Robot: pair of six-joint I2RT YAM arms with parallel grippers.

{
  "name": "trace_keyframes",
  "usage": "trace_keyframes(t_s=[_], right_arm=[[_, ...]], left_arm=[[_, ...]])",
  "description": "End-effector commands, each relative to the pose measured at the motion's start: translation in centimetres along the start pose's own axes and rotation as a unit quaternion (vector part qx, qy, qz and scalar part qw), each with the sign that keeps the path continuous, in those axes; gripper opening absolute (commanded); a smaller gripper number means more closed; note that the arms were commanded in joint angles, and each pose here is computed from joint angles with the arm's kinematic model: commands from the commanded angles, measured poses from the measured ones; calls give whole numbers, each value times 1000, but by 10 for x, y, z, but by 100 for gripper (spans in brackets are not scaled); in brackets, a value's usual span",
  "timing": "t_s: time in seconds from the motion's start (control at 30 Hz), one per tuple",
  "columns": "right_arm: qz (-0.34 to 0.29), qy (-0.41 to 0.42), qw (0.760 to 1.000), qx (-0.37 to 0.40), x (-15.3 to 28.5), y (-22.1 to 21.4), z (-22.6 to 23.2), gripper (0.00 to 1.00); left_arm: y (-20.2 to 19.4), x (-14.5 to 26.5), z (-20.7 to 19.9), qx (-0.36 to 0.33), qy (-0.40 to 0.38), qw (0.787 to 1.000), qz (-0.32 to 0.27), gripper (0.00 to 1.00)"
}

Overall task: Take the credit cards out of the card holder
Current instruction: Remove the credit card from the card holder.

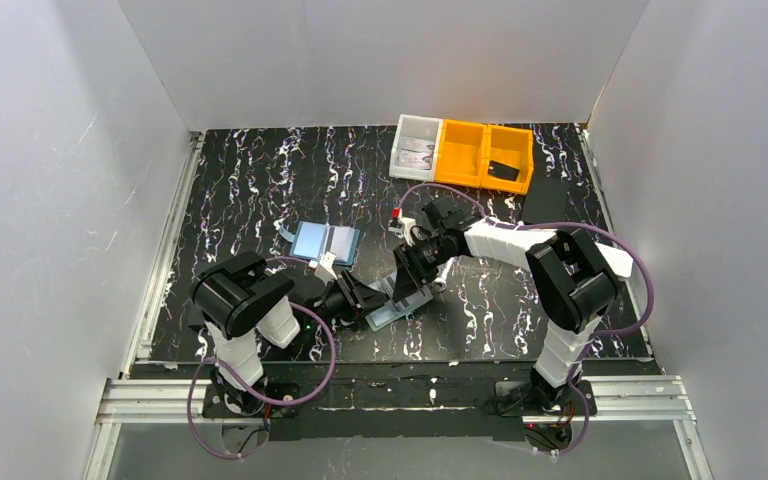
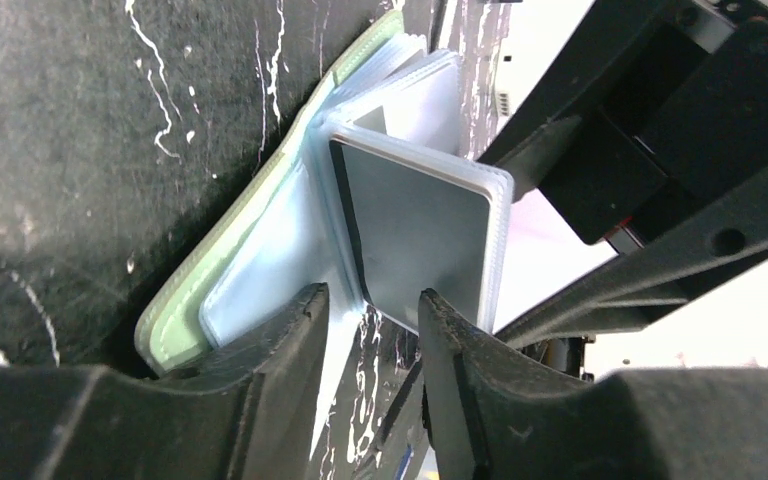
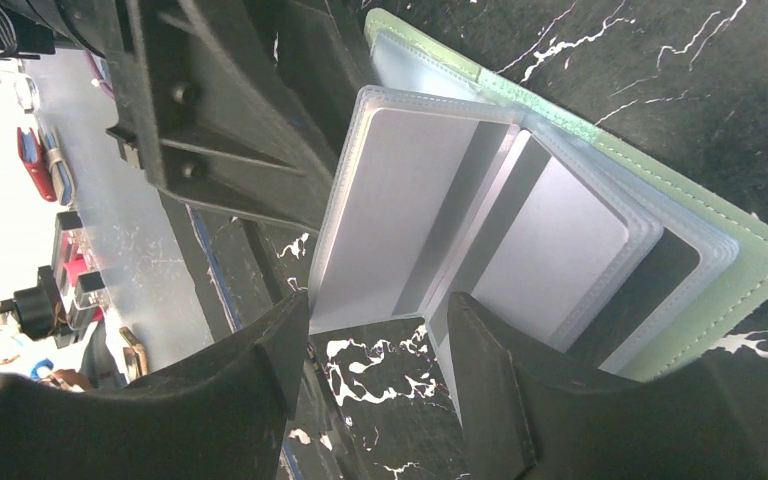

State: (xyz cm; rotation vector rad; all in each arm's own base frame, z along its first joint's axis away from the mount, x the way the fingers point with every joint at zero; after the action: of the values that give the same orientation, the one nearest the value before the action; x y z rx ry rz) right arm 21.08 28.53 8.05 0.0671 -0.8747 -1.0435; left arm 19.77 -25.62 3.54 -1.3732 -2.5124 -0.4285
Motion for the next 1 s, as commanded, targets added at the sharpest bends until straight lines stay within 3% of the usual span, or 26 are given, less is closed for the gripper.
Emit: trace_keyframes(t_s=[0.0,0.3,0.97], right_arm=[[-1,-32,999,25,0,7,-11,60],[2,-37,999,25,-1,6,-13,60],[7,-39,999,22,-4,4,-16,60]], left_arm=[[-9,17,44,4,78,997,2,42],[-6,20,28,-12,40,999,-9,51],[5,12,-7,-37,-18,999,-20,53]])
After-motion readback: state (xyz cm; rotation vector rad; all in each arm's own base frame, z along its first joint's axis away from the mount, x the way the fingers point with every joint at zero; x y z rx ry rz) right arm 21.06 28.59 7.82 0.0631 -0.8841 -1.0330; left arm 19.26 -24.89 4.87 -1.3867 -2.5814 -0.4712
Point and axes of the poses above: each gripper's point midway between its finger pads, its own x axis back along the fingers, its own z axis along the line the jaws close on, y = z × x, the point moved 3 cm from there along x, back along the fingers, and after that the axes turned 2 degrees about x, right-handed, at the moved point
